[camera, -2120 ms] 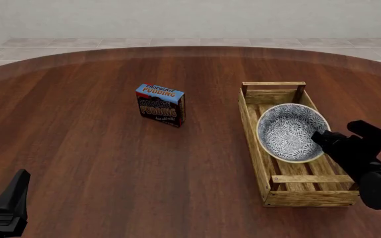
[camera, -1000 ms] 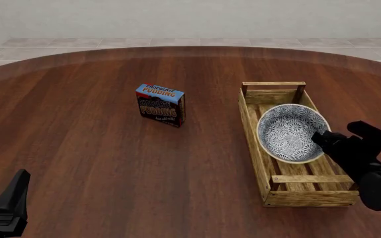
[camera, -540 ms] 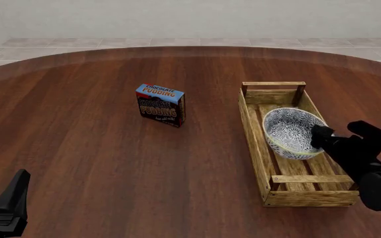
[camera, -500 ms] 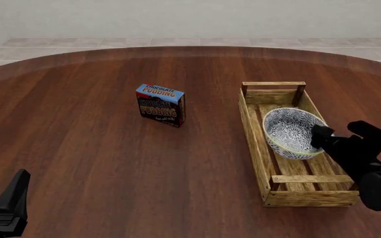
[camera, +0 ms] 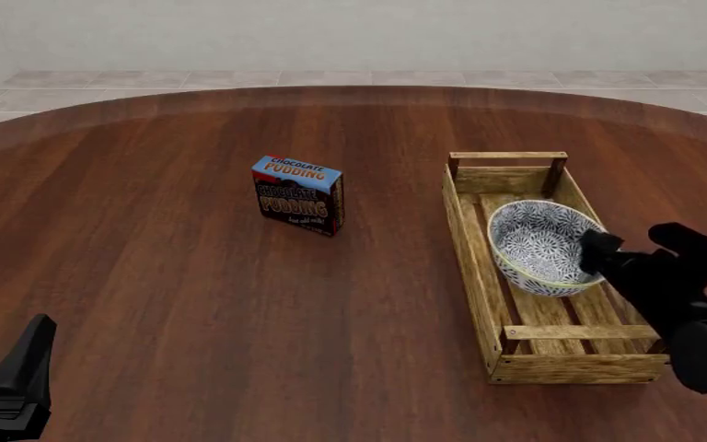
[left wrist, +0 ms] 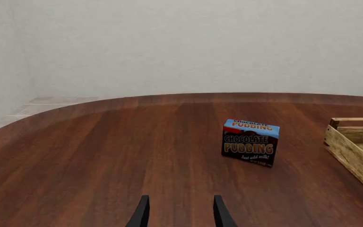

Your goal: Pick up the bowl on the left and put it in the tray.

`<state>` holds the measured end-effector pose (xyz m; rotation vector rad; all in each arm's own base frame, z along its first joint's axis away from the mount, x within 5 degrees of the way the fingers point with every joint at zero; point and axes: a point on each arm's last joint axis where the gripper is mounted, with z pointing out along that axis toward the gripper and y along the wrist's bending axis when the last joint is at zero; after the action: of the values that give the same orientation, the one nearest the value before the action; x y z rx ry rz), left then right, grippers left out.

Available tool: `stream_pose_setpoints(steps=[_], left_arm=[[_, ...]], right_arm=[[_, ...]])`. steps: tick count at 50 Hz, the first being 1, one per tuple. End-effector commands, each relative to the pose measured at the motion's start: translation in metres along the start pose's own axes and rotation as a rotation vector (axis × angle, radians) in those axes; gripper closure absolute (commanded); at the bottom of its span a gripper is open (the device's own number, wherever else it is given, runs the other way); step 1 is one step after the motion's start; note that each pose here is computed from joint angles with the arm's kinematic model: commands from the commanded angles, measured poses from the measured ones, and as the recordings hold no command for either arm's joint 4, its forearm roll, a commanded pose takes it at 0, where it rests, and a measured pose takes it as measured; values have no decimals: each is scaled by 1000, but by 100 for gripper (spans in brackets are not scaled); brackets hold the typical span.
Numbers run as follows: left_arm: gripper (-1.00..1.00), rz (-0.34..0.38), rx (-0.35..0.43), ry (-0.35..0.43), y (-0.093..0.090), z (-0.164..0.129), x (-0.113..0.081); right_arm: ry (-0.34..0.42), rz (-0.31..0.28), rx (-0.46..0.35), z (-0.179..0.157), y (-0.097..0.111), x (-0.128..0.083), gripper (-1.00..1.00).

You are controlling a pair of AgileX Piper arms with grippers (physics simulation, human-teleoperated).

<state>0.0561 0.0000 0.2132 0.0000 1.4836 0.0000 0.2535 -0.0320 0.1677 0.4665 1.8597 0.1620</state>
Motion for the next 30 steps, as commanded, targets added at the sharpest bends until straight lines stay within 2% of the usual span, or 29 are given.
stream_pose_setpoints(steps=[1,30], left_arm=[[-100,0,0,0,0,0,0],[-100,0,0,0,0,0,0]], right_arm=[[-39,-28,-7,-12,2,-9,-100],[-89,-41,-30,-35,11,-30,-100]])
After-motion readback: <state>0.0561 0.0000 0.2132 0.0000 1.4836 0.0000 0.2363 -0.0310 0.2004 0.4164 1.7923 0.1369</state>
